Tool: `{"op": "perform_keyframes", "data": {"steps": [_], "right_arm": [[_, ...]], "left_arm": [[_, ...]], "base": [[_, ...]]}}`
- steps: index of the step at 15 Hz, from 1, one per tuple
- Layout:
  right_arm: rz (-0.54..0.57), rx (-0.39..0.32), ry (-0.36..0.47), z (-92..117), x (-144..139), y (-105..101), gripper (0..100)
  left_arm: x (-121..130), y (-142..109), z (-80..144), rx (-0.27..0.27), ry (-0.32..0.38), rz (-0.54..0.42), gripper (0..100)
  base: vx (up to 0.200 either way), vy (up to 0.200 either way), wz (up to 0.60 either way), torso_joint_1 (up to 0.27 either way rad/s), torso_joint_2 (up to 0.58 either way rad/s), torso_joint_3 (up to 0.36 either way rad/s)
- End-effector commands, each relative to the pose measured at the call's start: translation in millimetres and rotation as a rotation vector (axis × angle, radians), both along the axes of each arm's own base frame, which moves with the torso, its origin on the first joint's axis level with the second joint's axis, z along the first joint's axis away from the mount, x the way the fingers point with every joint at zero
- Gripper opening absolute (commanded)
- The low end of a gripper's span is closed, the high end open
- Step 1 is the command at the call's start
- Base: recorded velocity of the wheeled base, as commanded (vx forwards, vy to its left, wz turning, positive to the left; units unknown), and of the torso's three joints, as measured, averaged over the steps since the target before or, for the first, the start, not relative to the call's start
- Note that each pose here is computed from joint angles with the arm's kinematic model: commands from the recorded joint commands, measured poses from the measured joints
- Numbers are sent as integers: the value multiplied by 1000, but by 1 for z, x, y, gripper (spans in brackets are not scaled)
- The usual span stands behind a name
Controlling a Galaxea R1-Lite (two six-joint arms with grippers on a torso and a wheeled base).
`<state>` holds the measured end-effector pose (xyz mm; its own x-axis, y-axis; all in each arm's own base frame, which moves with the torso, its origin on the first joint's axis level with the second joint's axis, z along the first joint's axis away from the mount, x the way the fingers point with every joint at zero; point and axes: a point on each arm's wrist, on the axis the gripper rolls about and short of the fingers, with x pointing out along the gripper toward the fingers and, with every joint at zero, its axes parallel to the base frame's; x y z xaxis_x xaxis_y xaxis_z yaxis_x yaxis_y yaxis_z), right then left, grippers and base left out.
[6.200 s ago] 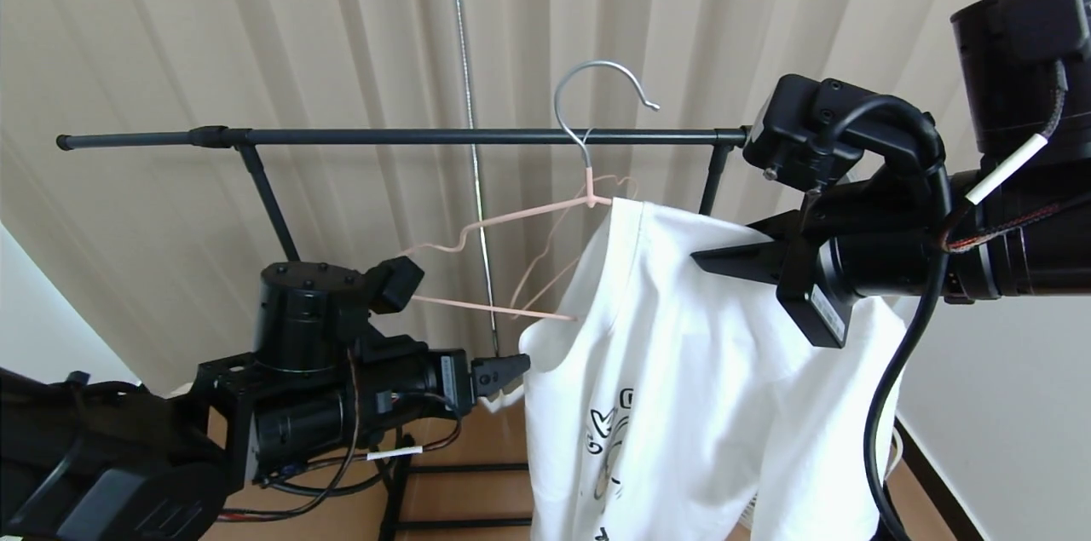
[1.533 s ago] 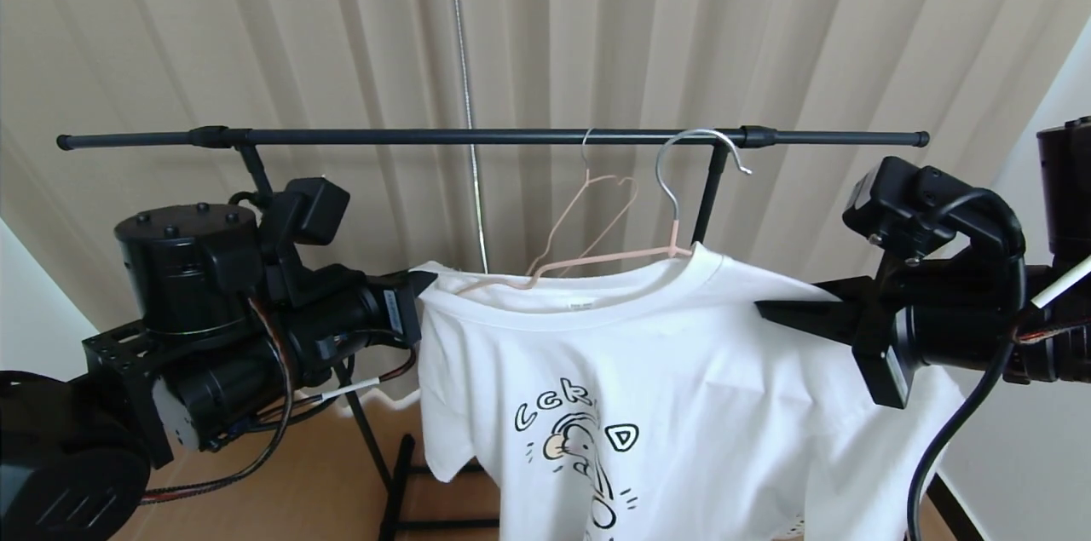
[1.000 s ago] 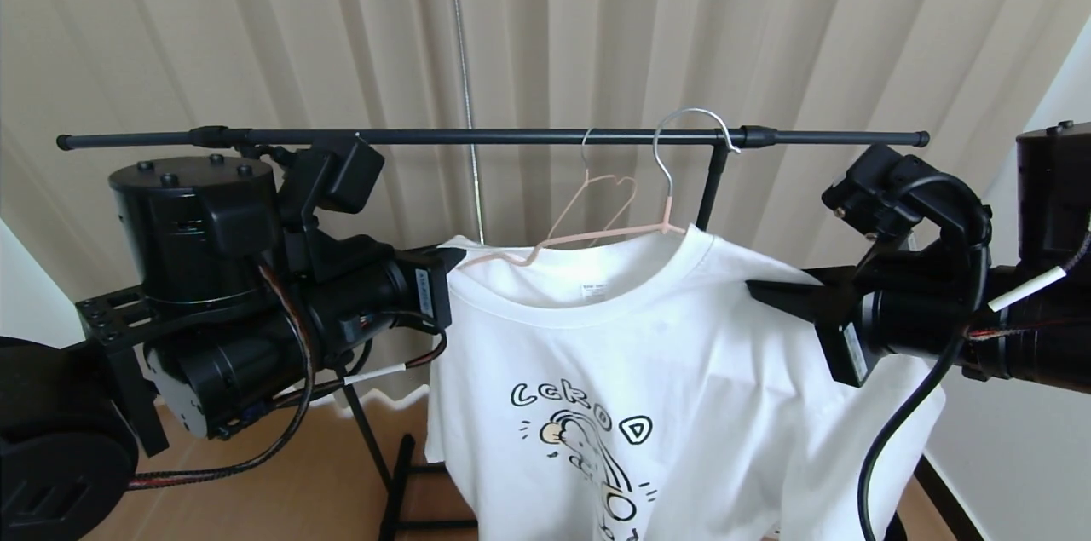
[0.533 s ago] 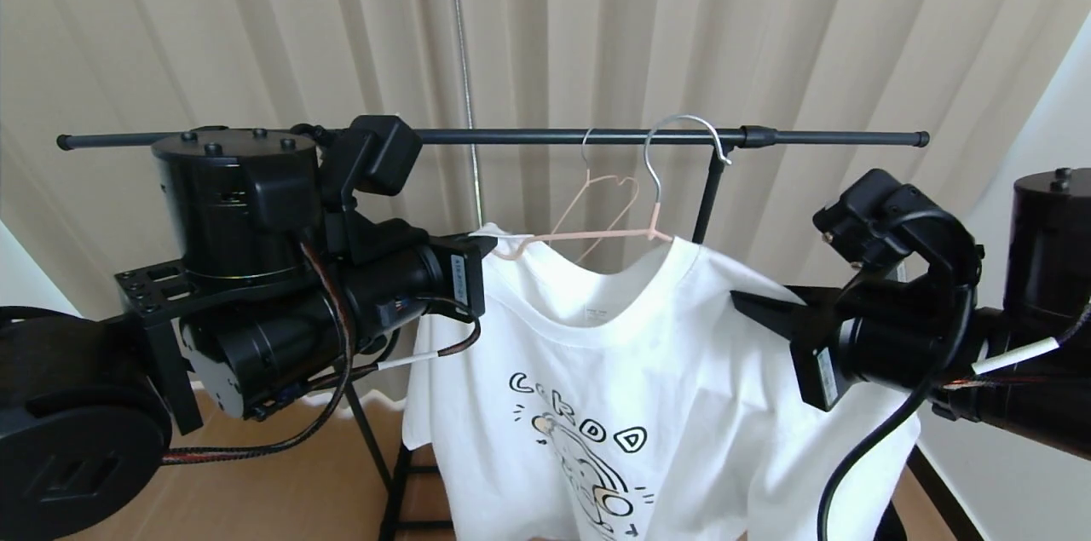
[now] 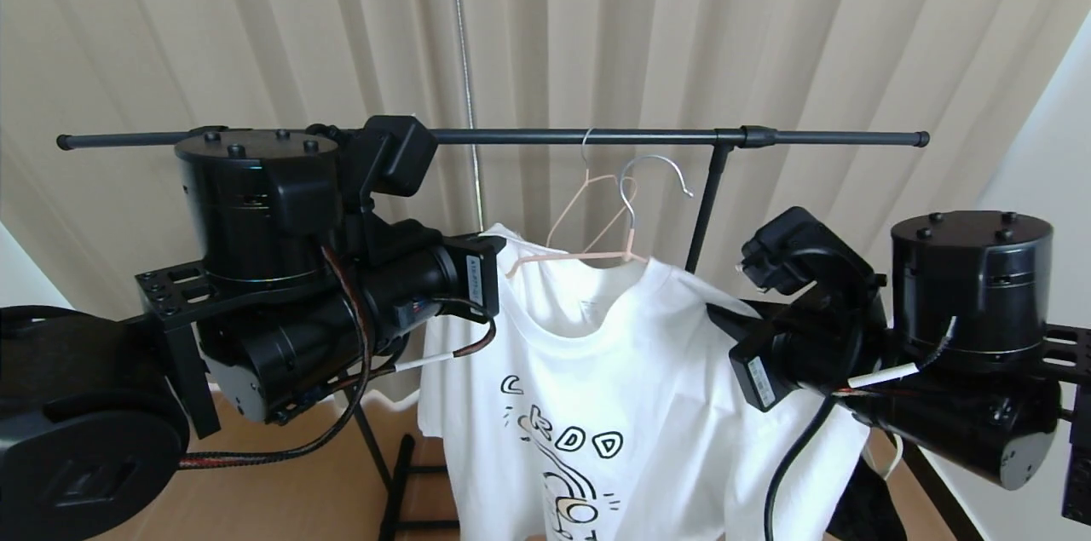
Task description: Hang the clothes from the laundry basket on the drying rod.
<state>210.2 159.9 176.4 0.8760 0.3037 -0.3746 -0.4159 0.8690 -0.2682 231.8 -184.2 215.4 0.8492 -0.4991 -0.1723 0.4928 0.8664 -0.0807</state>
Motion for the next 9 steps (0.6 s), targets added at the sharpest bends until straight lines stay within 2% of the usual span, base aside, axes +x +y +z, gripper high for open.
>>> {"op": "perform_keyframes", "data": {"steps": [1, 9], "right_arm": [[-6, -33, 21, -15, 5, 10, 0], [-16, -84, 32, -32, 6, 26, 0]], "left_arm": [[0, -1, 1, -3, -4, 3, 0], [-3, -9, 10, -19, -29, -4, 0]], "base": [[0, 0, 0, 0, 0, 0], [0, 0, 0, 0, 0, 0]]}}
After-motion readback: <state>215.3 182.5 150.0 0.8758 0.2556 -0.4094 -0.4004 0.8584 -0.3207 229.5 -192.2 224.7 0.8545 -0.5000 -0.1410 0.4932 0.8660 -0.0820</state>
